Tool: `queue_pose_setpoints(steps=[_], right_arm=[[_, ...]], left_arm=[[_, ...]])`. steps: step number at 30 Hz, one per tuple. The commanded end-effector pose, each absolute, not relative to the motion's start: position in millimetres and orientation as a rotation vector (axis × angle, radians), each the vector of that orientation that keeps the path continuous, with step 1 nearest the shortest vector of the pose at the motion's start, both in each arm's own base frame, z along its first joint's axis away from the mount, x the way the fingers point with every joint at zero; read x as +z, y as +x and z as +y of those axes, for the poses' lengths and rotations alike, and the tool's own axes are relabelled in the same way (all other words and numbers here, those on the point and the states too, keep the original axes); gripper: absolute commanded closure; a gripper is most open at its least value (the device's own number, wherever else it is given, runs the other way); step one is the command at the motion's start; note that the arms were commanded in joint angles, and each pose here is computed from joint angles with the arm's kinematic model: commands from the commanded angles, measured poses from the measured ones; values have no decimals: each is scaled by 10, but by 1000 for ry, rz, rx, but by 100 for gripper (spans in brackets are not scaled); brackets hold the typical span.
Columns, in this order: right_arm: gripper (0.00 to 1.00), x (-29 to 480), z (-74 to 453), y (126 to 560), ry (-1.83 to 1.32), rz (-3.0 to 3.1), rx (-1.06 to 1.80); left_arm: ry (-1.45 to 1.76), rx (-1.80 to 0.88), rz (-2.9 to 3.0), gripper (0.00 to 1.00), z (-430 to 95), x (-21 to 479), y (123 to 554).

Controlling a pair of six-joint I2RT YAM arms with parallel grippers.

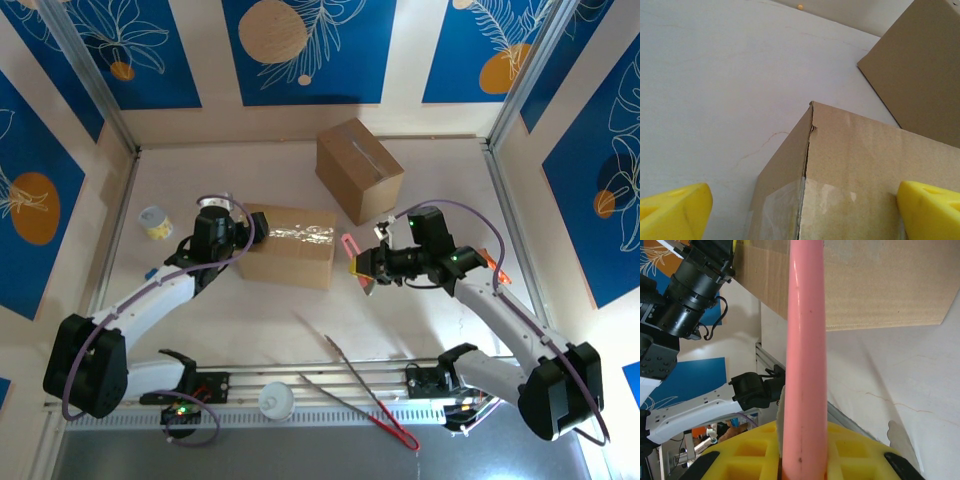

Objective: Unpack the express box

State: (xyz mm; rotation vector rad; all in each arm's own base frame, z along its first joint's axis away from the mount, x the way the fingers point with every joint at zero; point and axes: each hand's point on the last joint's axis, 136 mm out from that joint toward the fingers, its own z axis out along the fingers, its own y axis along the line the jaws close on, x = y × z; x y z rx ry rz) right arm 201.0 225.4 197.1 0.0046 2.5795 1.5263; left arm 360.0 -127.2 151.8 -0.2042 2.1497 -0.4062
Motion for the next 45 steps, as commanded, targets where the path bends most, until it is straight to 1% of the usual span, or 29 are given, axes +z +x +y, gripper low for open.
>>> queue_pose_setpoints(steps=[1, 23, 32, 41, 45], right_arm=[[100, 1950, 2264, 2001, -10, 2577, 1549], [100, 1791, 2290, 2000, 3, 2624, 1518], [100, 1840, 2325, 1993, -20, 2608, 1527], [100, 2001, 2213, 2020, -3, 2550, 1496], [100, 1980, 2232, 2021, -2, 2561, 1515]], left_arm=[[-165, -119, 2543, 6, -930, 488, 3005], [-162, -119, 2545, 6, -941, 484, 3018], [-162, -119, 2543, 5, -943, 490, 3022], [-161, -119, 2543, 6, -942, 491, 3020], [-162, -116, 2541, 5, -938, 494, 3024]])
